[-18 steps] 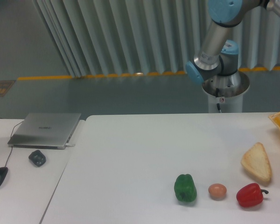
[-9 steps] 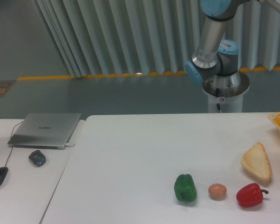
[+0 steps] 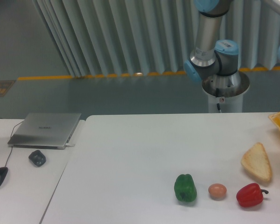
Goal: Place the yellow pepper on the table
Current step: 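Lower the yellow bell pepper onto the table beside the bread, then open the gripper to release the yellow bell pepper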
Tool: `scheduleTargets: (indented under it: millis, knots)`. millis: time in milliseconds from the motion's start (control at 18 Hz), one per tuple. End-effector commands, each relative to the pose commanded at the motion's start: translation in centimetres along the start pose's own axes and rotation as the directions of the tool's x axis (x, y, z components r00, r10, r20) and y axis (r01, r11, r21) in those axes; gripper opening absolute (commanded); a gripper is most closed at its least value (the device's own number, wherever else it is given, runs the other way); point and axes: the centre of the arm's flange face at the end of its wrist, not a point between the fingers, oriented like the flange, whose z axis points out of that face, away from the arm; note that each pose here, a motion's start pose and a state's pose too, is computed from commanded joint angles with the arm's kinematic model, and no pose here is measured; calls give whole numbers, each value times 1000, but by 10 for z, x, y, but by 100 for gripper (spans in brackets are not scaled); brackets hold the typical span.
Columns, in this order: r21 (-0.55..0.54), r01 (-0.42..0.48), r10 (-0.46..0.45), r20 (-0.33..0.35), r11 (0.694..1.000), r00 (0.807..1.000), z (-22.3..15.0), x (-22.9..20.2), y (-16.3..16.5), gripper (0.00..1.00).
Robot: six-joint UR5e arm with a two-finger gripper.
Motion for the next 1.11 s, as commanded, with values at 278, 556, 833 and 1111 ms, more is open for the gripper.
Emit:
scheduleTargets:
  millis: [278, 556, 833, 1111]
  knots:
    - [38, 180, -182, 78, 983, 980, 4, -15, -29, 42]
    - [68, 337, -344, 174, 939, 923, 11, -32, -48, 42]
    - [67, 343, -350, 178, 937, 920, 32, -44, -47, 42]
    - [60, 345, -350, 187, 937, 918, 52, -55, -41, 45]
